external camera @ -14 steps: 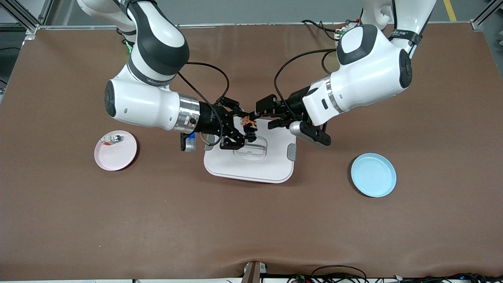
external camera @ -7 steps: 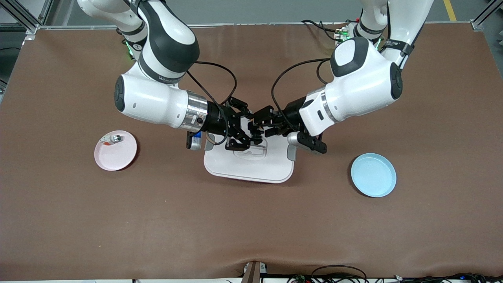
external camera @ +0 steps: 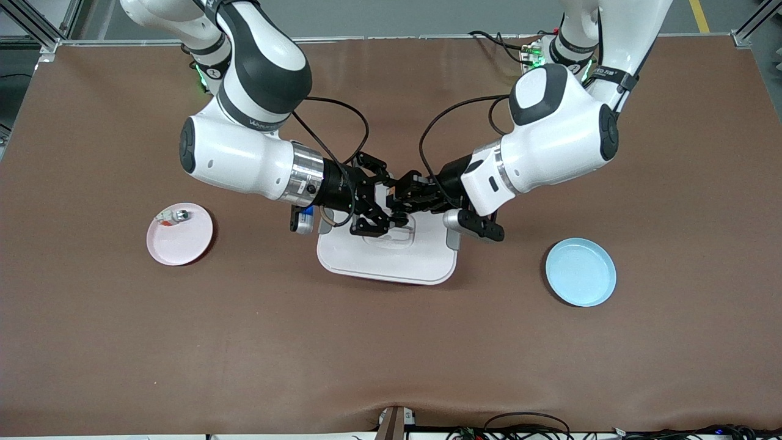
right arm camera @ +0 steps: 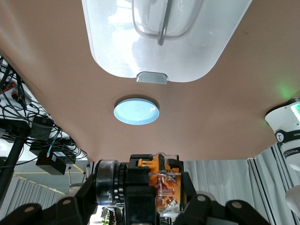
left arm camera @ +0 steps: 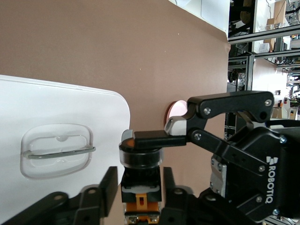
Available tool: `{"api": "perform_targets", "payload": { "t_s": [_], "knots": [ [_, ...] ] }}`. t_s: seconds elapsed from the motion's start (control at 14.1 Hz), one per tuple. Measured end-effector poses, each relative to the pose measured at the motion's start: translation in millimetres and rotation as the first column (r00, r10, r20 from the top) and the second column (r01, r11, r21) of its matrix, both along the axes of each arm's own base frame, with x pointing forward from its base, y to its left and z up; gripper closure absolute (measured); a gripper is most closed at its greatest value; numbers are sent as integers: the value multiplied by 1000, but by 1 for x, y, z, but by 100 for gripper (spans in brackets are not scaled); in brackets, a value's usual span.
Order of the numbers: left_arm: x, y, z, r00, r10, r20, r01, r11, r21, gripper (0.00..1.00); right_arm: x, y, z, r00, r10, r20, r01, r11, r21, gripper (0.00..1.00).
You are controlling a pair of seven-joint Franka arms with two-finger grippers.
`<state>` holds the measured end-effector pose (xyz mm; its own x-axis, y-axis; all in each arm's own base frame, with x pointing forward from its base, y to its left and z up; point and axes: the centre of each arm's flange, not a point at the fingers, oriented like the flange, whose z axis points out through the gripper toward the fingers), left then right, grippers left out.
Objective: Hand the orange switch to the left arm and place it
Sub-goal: 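Grasp the switch's orange button end with the left gripper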
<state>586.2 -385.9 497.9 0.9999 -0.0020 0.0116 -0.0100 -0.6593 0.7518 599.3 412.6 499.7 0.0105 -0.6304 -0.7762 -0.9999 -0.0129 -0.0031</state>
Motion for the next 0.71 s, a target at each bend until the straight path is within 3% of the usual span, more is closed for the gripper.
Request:
{"api": "perform_targets", "payload": {
  "t_s": [0.07, 0.57, 0.64, 0.71],
  "knots": [
    [0, 0, 0, 1000, 4, -2, -4, 1000, -2, 66, 0, 0, 0, 1000, -2, 1, 2, 1000, 0, 27],
    [1, 1, -1, 1000, -3, 9, 3, 1000, 2, 66, 1, 2, -2, 1000, -6, 5, 6, 1000, -1, 27],
    [2, 2, -2, 999, -14, 28, 14, 1000, 21, 66, 0, 3, -4, 1000, -6, 4, 6, 1000, -2, 23],
    [4, 6, -4, 998, -24, 50, 22, 998, 50, 66, 1, 3, -4, 1000, -6, 5, 6, 1000, -3, 13]
  ]
}}
